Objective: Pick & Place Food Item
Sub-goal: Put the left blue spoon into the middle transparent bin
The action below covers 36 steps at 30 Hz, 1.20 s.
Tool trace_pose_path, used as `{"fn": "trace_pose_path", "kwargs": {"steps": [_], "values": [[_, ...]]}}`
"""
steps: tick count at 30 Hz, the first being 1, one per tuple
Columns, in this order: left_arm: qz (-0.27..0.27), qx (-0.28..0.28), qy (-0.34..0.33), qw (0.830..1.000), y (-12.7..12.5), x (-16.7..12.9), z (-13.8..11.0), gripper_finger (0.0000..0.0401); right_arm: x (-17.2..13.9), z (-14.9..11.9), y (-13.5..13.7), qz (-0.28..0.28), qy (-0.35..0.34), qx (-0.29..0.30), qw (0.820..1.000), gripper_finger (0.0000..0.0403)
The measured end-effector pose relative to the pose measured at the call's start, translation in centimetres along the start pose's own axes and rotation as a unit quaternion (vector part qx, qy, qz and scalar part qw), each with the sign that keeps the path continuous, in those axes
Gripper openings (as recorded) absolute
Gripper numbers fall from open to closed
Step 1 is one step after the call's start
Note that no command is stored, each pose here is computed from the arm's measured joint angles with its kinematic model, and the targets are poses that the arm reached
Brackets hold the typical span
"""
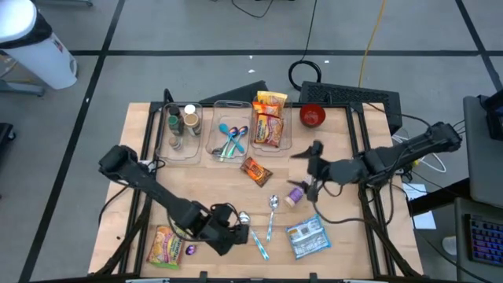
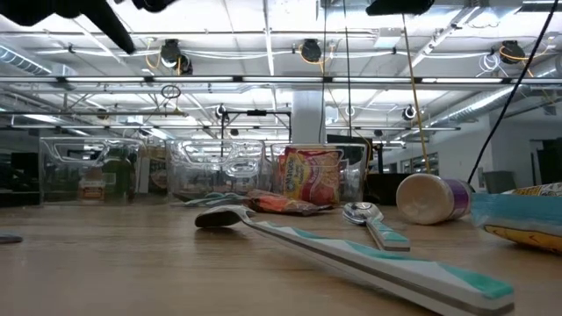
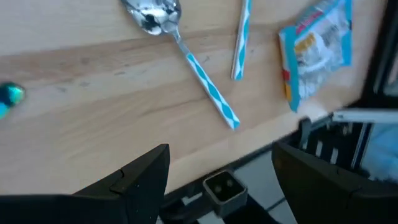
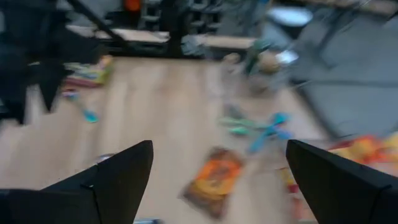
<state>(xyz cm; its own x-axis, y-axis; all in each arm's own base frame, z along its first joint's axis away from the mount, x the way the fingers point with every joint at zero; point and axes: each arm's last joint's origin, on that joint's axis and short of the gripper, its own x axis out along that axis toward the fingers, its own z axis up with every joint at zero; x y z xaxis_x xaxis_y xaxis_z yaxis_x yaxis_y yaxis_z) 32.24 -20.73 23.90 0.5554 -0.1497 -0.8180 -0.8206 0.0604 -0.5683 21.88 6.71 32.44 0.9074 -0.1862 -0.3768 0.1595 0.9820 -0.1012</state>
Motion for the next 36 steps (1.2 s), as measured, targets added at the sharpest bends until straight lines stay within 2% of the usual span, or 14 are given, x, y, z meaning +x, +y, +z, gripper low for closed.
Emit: {"fn": "trace_pose_path", "kwargs": {"steps": [4,13,21,28,32,36], "values": [[0.033,-0.037,-0.005,0.999,-1.3,1.8,0.3,0.0292,-2.7,0.6,-1.6,-0.028,-0.027,-0.033,0.999,0.0364],[0.105,-0.110,-0.017,0.988,-5.0,4.6,3.1,0.0291,-7.4,0.4,-4.1,-0.019,-0.055,-0.031,0.998,0.0364],[0.137,-0.171,-0.033,0.975,-4.8,6.3,4.6,0.0292,-8.0,0.0,-3.8,0.001,-0.047,-0.043,0.998,0.0364],[0.167,-0.191,-0.010,0.967,-4.0,8.7,4.5,0.0292,-7.9,-0.1,-3.4,0.009,-0.046,-0.048,0.998,0.0364],[0.179,-0.205,-0.016,0.962,-3.6,9.5,4.4,0.0292,-7.4,-1.1,-3.2,0.010,-0.037,-0.047,0.998,0.0364],[0.181,-0.214,-0.028,0.959,-3.3,10.2,4.6,0.0292,-6.9,-2.2,-3.0,0.034,-0.024,-0.039,0.998,0.0364]]}}
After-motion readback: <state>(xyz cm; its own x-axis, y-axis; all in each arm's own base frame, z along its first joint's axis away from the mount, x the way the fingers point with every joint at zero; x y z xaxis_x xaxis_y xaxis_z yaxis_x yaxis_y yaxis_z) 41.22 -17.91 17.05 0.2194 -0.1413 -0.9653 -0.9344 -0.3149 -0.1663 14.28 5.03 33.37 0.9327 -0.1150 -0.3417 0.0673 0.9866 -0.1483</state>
